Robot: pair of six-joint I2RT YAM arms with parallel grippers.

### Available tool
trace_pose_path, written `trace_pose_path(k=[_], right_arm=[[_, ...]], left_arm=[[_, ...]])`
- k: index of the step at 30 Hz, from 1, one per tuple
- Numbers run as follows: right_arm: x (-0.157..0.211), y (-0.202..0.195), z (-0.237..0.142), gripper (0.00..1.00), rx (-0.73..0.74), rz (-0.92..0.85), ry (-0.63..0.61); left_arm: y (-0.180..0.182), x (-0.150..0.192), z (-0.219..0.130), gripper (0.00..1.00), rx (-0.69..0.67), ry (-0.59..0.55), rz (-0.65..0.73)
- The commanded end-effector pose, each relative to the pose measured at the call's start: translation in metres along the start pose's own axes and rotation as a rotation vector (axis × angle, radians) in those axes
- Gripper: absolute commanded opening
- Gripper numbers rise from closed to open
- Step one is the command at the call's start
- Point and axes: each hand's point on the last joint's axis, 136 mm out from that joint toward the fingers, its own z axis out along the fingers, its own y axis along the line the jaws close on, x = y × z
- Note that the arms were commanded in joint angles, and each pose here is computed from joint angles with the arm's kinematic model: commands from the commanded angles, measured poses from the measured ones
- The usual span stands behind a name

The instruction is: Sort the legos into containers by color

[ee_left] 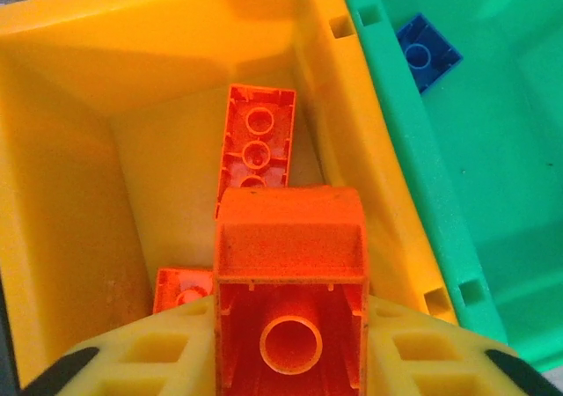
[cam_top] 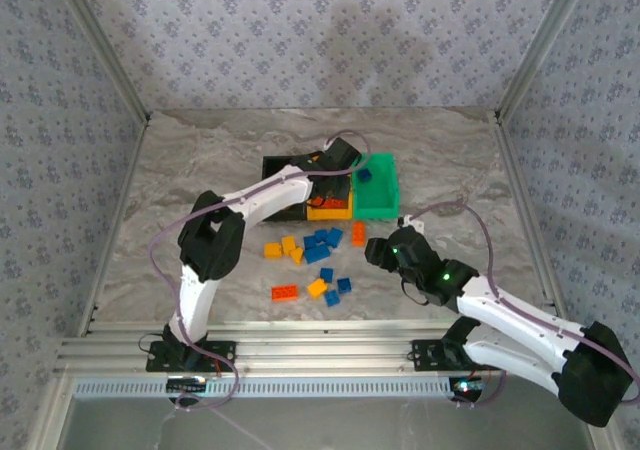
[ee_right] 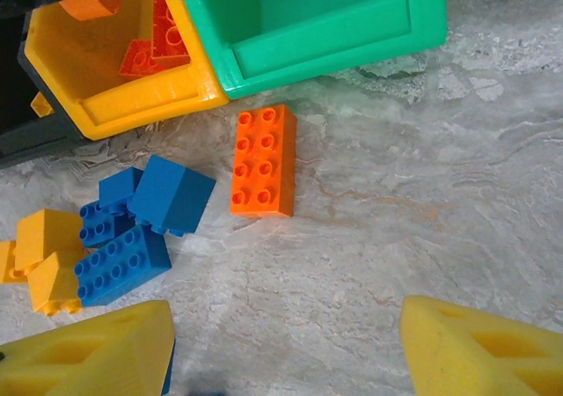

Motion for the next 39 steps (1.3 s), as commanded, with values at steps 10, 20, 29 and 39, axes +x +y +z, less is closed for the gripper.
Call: trace_pose_path(k=[10, 20, 29, 39], right_arm=[[-0.002, -0.007, -0.003, 0.73, 0.029, 0.021, -0.014], [0.003, 0.009, 0.028, 0.75, 0.058, -0.071, 0.093], [0.0, 0.023, 0.075, 0.73, 0.093, -0.123, 0.172], [0.003, 0.011, 0.112, 0.67, 0.169, -0.13, 0.244]], left_arm=[[-0.016, -0.025, -0.069, 0.84, 0.083, -0.12, -0.009], [0.01, 0.05, -0.14, 1.0, 0.222, -0.186, -0.112], [0.083, 0.147, -0.147, 1.0, 0.125, -0.17, -0.241], [0.12, 0.187, -0.156, 1.0, 0.073, -0.161, -0.301]])
